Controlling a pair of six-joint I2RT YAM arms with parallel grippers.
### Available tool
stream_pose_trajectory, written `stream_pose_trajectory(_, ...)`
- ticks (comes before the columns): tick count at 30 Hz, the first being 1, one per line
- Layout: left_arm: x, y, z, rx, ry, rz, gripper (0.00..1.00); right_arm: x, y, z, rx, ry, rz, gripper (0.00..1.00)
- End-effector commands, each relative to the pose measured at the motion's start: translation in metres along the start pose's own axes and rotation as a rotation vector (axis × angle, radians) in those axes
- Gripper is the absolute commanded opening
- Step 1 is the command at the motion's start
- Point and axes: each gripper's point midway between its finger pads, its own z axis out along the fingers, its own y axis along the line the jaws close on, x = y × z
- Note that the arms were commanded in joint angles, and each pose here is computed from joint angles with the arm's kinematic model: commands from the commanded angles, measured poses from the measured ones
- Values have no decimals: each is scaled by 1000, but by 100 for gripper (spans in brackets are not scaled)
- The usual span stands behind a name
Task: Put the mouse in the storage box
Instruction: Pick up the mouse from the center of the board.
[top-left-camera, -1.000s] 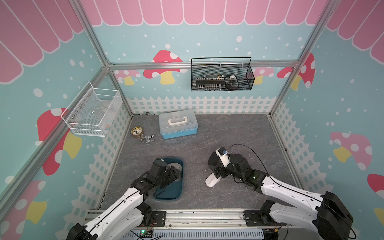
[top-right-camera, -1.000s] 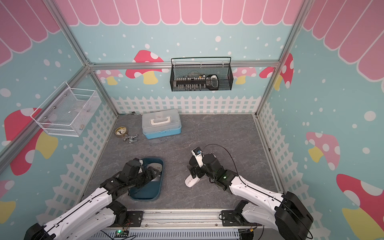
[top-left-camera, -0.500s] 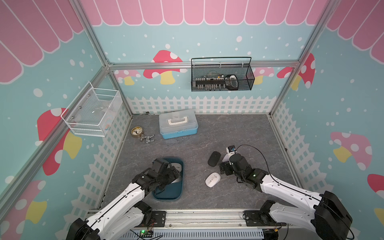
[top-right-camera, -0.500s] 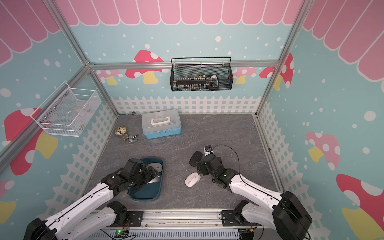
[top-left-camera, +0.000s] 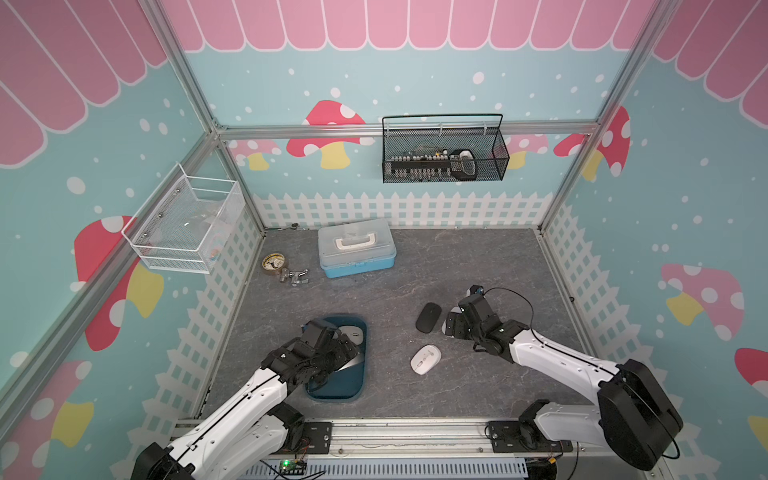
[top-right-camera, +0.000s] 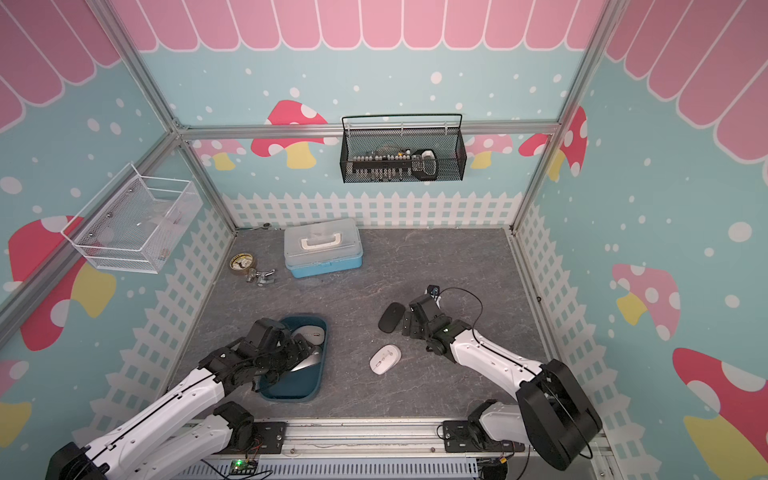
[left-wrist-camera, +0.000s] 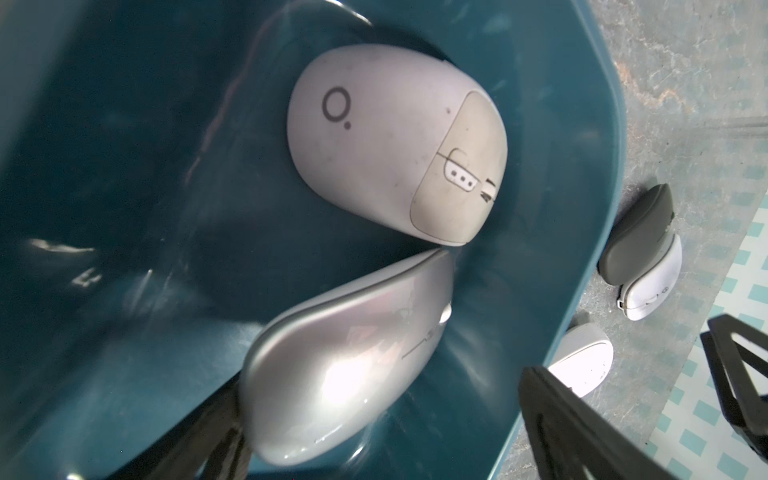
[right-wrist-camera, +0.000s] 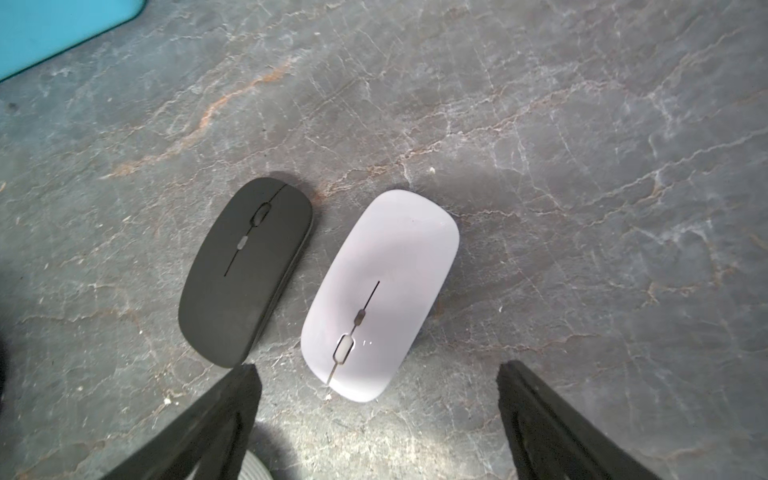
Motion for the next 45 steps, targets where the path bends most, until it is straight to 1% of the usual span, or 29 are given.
stream_pose_trajectory(1, -6, -16, -16, 42, -15, 0, 99, 7, -1, 7, 33, 76, 72, 97)
stream_pose_trajectory(8, -11, -17, -26, 22, -37, 26, 99, 5, 3, 18, 53, 97, 109, 98)
stream_pose_trajectory(11, -11, -17, -26, 18, -33, 38, 99, 7, 0, 24, 98, 121, 127, 98)
stream_pose_trajectory(24, -7, -8, -29, -12, -23, 51, 99, 12, -6, 39, 169, 147, 123, 98)
stream_pose_trajectory(29, -13, -8, -38, -24, -59, 49, 99, 12, -10, 45, 210, 163, 125, 98)
stream_pose_trajectory(32, -17, -11, -45, -5, -84, 53, 99, 12, -12, 49, 249, 176, 123, 98)
stream_pose_trajectory(36, -17, -11, -46, 1, -85, 52, 99, 14, -18, 54, 306, 193, 115, 95)
stream_pose_trajectory(40, -16, -9, -42, -10, -76, 46, 99, 22, -20, 62, 318, 223, 112, 92)
stream_pose_trajectory(43, -16, -9, -42, -12, -73, 47, 99, 28, -20, 66, 315, 243, 110, 88)
stream_pose_trajectory(45, -16, -10, -43, -9, -73, 49, 99, 32, -20, 68, 314, 250, 111, 82)
